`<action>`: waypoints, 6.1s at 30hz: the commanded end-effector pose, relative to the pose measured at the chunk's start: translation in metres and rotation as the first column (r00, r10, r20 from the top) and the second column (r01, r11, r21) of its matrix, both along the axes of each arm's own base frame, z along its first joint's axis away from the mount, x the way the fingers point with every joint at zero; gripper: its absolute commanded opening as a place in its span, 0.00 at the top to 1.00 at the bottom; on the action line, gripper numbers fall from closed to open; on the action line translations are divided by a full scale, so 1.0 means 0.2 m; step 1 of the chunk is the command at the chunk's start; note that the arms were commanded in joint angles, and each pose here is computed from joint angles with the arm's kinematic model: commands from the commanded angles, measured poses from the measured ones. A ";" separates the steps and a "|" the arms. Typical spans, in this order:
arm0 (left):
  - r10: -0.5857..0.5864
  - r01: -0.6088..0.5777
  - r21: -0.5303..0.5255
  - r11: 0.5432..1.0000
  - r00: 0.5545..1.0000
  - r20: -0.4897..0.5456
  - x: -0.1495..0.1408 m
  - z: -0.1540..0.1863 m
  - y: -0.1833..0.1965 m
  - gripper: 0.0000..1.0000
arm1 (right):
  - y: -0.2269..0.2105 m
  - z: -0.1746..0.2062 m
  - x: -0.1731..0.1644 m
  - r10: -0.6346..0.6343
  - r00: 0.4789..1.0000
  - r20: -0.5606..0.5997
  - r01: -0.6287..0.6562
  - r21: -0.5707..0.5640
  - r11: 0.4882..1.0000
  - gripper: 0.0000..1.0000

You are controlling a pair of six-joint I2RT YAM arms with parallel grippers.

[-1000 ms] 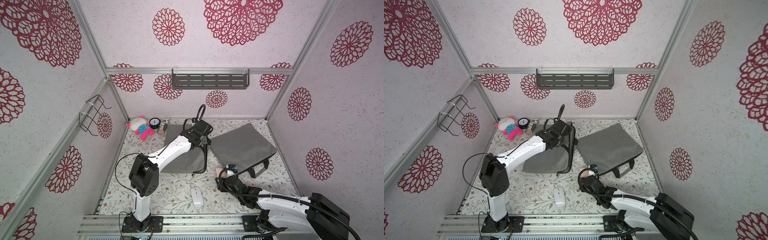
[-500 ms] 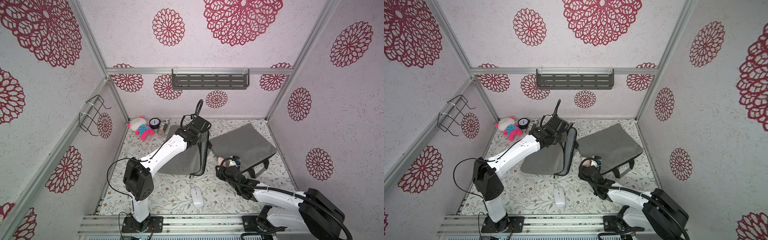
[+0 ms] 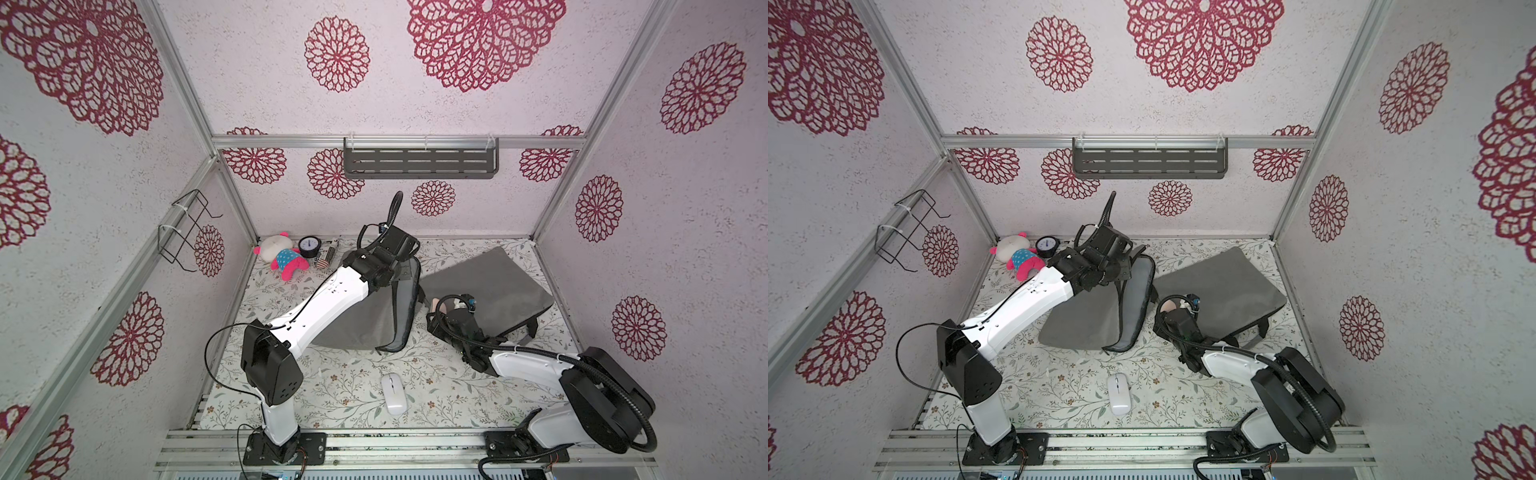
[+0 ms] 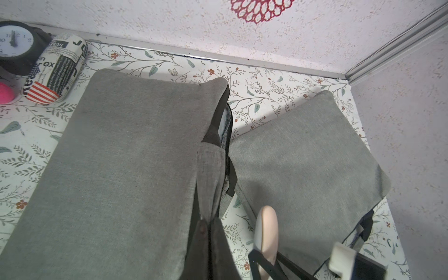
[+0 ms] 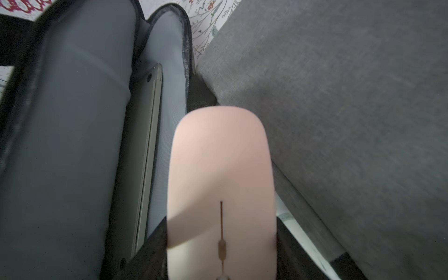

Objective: Put the mouse into the laptop bag
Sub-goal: Place the mouse in the zippered laptop bag, then close the zippered laptop bag at the center of the board, then adjust the zippered laptop bag at the center of the board, then zip the zipper on the zippered laptop bag.

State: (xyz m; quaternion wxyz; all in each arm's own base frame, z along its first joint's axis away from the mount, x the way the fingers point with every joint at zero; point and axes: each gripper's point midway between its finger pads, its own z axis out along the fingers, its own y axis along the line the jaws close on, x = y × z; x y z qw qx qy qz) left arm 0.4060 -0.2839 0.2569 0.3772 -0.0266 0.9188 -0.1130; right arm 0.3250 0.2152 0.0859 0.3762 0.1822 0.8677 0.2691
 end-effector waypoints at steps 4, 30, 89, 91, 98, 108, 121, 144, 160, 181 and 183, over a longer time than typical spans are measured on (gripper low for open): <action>-0.007 0.012 -0.049 0.999 0.996 0.092 -0.01 0.25 0.02 1.00 | 0.12 0.15 0.16 0.056 0.995 0.081 -0.061 0.066 0.996 0.84; -0.028 0.033 -0.093 0.995 0.998 0.055 -0.03 0.16 -0.01 1.00 | 0.41 0.11 0.86 0.048 0.999 0.013 -0.049 0.086 0.995 0.67; 0.570 -0.568 -0.387 0.726 0.812 -0.124 -0.66 -0.77 0.86 0.02 | 0.50 -0.05 0.05 0.306 0.952 0.015 -0.300 -0.160 0.940 0.32; 0.560 -0.564 -0.383 0.732 0.818 -0.134 -0.67 -0.78 0.87 0.02 | 0.51 -0.11 0.08 0.303 0.953 -0.007 -0.300 -0.169 0.939 0.37; 0.544 -0.562 -0.390 0.730 0.822 -0.166 -0.70 -0.84 0.86 0.02 | 0.48 -0.26 0.24 0.289 0.954 -0.075 -0.298 -0.168 0.940 0.76; 0.568 -0.584 -0.414 0.698 0.804 -0.176 -0.72 -0.86 0.89 0.02 | 0.49 -0.30 0.46 0.336 0.937 -0.097 -0.349 -0.202 0.915 1.00; 0.556 -0.586 -0.404 0.702 0.806 -0.203 -0.71 -0.87 0.87 0.02 | 0.41 -0.03 0.57 0.307 0.951 -0.042 -0.303 -0.332 0.893 0.64; 0.553 -0.597 -0.376 0.709 0.801 -0.229 -0.77 -0.98 0.92 0.02 | 0.70 -0.01 -0.30 0.335 0.941 0.036 -0.306 -0.327 0.894 0.33; 0.563 -0.606 -0.377 0.700 0.794 -0.230 -0.75 -0.99 0.91 0.02 | 0.74 -0.29 -0.23 0.291 0.955 -0.053 -0.287 -0.399 0.871 0.63; 0.430 -0.539 -0.435 0.721 0.841 -0.329 -0.52 -1.10 0.58 0.02 | 0.91 -0.11 -0.43 0.486 0.867 0.108 -0.422 -0.358 0.833 1.00; 0.441 -0.553 -0.418 0.720 0.831 -0.339 -0.52 -1.13 0.59 0.01 | 0.93 -0.10 -0.45 0.509 0.851 0.127 -0.441 -0.350 0.826 1.00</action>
